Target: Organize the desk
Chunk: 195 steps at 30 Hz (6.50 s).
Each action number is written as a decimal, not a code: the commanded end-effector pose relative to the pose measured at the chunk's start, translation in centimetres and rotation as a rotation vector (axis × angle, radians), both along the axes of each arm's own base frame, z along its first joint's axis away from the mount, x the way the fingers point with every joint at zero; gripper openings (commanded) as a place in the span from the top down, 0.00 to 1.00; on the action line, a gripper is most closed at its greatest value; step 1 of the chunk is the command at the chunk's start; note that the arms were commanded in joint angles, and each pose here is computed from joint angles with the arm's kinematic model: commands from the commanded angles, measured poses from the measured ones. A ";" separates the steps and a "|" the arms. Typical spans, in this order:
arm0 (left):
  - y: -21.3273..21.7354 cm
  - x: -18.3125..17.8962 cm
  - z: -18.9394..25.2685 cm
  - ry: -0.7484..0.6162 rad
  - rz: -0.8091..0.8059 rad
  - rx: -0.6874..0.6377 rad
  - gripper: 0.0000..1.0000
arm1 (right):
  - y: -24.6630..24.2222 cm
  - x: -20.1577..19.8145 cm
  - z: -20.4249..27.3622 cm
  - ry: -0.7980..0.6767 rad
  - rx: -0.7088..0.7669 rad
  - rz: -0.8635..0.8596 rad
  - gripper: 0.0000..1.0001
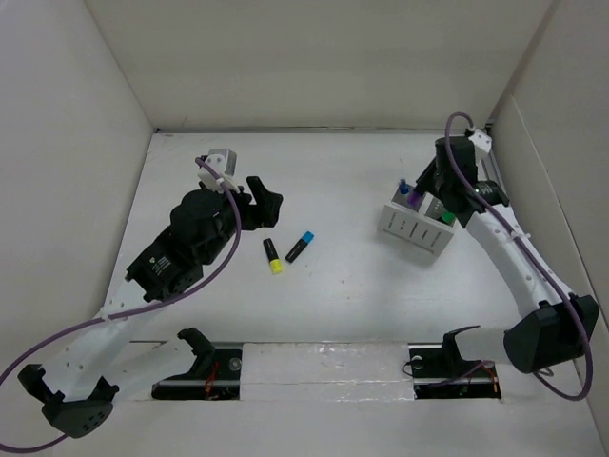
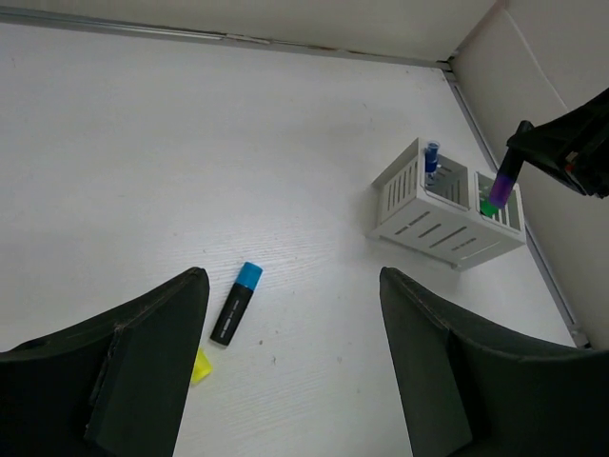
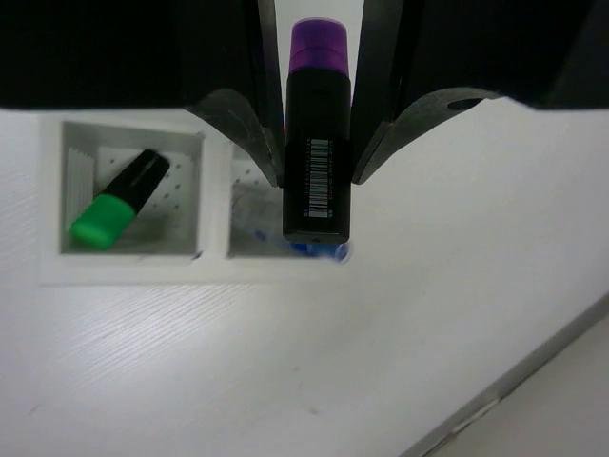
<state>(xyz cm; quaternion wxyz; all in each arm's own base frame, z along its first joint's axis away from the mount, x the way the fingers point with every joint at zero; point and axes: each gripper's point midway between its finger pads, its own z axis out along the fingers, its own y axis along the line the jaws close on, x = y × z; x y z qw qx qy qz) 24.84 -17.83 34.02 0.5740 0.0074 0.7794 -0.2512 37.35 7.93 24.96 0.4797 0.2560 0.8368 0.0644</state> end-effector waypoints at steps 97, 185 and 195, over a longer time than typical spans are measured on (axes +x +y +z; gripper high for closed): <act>4.6 -3.0 1.8 -0.061 0.070 -0.007 0.29 | 29.1 -3.2 -22.8 0.486 -0.115 0.390 0.42; -1.1 0.2 1.4 -0.016 0.009 -0.172 0.32 | 0.9 0.1 -0.5 -0.093 -0.155 0.166 1.00; 2.9 -2.2 7.4 -0.135 0.078 -0.261 0.33 | 22.6 -4.3 -8.7 0.083 -0.176 0.673 0.51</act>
